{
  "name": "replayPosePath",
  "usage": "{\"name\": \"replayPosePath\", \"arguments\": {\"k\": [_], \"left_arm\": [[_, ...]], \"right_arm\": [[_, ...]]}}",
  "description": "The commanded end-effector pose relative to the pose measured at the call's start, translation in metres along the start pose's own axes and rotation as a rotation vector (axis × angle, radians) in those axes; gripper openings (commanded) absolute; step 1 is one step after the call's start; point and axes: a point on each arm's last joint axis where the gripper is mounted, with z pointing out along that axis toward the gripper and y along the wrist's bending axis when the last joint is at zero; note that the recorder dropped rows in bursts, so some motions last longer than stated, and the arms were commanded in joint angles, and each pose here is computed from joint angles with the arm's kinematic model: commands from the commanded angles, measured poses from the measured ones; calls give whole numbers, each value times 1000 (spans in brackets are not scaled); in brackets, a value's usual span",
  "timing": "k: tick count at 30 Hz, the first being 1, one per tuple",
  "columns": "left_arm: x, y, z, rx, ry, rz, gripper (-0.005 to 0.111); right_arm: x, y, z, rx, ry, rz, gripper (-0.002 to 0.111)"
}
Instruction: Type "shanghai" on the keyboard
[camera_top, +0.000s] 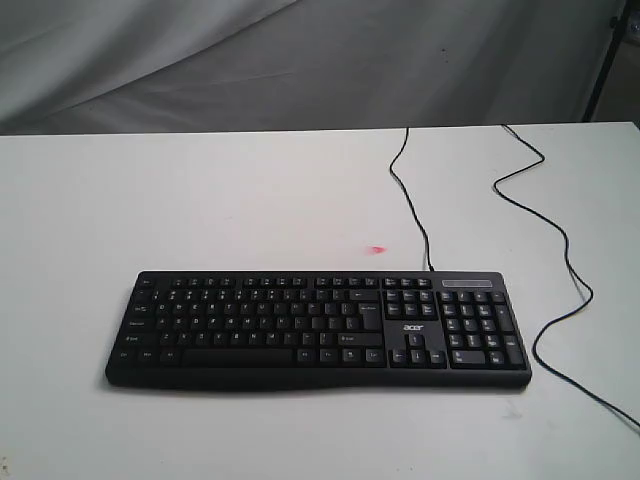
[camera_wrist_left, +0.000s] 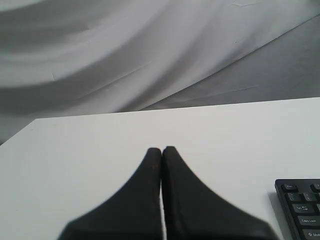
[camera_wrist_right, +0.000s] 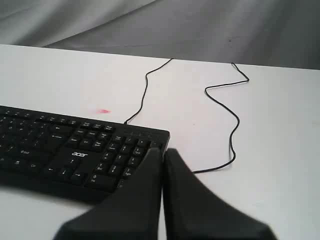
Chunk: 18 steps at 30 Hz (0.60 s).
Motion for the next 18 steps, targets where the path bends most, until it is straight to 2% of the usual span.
{"name": "replayPosePath", "arguments": {"k": [1, 18], "left_arm": [[2, 0, 1, 5, 5, -3, 1], [2, 0, 1, 5, 5, -3, 1]], "right_arm": [[0, -1, 0, 8, -8, -4, 0], [0, -1, 0, 8, -8, -4, 0]]}}
